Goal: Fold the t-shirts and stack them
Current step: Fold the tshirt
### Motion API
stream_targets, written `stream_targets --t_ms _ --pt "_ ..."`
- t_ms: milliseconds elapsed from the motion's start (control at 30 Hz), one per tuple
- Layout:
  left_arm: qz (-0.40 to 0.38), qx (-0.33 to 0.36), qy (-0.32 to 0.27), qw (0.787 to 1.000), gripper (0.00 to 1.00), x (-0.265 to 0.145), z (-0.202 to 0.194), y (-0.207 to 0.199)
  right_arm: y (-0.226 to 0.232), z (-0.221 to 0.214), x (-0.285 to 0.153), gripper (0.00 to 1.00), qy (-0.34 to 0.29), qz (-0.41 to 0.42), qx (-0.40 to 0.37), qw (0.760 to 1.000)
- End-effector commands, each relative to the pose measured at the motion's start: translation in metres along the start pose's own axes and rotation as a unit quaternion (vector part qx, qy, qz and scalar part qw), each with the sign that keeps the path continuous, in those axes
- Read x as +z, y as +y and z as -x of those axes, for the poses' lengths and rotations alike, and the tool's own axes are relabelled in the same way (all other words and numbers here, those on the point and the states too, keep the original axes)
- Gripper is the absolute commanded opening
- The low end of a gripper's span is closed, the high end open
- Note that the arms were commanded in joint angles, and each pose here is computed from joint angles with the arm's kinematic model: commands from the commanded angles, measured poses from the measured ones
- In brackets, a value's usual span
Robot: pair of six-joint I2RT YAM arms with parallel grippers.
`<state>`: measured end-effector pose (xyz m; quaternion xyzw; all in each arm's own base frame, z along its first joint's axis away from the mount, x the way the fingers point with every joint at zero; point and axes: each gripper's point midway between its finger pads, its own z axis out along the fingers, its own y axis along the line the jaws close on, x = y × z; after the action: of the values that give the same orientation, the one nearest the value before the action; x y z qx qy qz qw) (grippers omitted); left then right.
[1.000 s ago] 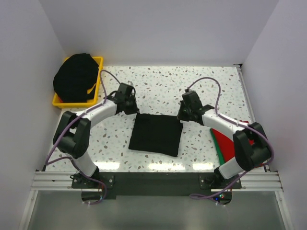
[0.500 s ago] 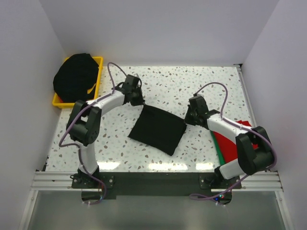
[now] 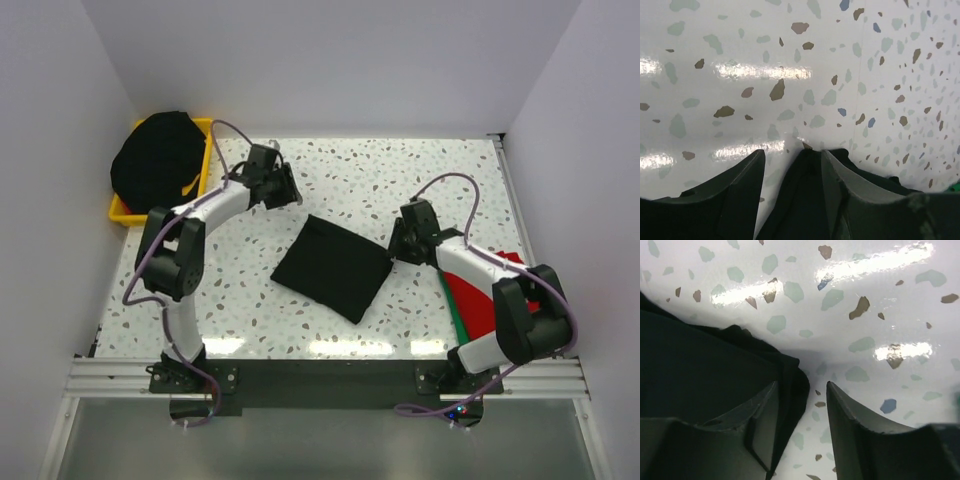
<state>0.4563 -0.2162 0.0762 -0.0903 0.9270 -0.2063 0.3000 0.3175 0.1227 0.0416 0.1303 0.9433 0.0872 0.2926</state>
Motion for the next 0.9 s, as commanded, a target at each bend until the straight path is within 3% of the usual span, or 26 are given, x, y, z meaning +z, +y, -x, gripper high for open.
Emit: stream_targets --t_ms 0,200,433,700,867 --pt "-0.042 0.01 -0.055 0.998 0.54 -0.053 0.027 -0.025 0.001 0.032 -0.032 0.48 -0.05 -0.005 -0.02 0.999" --pt "-0.042 0.011 -0.021 0.999 0.37 -0.079 -0.04 -0.018 0.037 0.042 -0.074 0.49 -0.069 0.066 -0.05 0.994" --pt "-0.056 0.013 0.037 0.998 0.12 -0.073 -0.119 -0.011 0.123 -0.034 -0.086 0.48 -0.02 0.159 -0.131 0.978" --pt "-0.055 0.013 0.086 0.995 0.05 -0.066 -0.172 -0.001 0.153 -0.12 -0.069 0.48 0.037 0.153 -0.222 0.962" --pt "-0.043 -0.003 0.102 0.994 0.01 -0.07 -0.192 0.01 0.119 -0.154 -0.047 0.47 0.07 0.083 -0.256 0.961"
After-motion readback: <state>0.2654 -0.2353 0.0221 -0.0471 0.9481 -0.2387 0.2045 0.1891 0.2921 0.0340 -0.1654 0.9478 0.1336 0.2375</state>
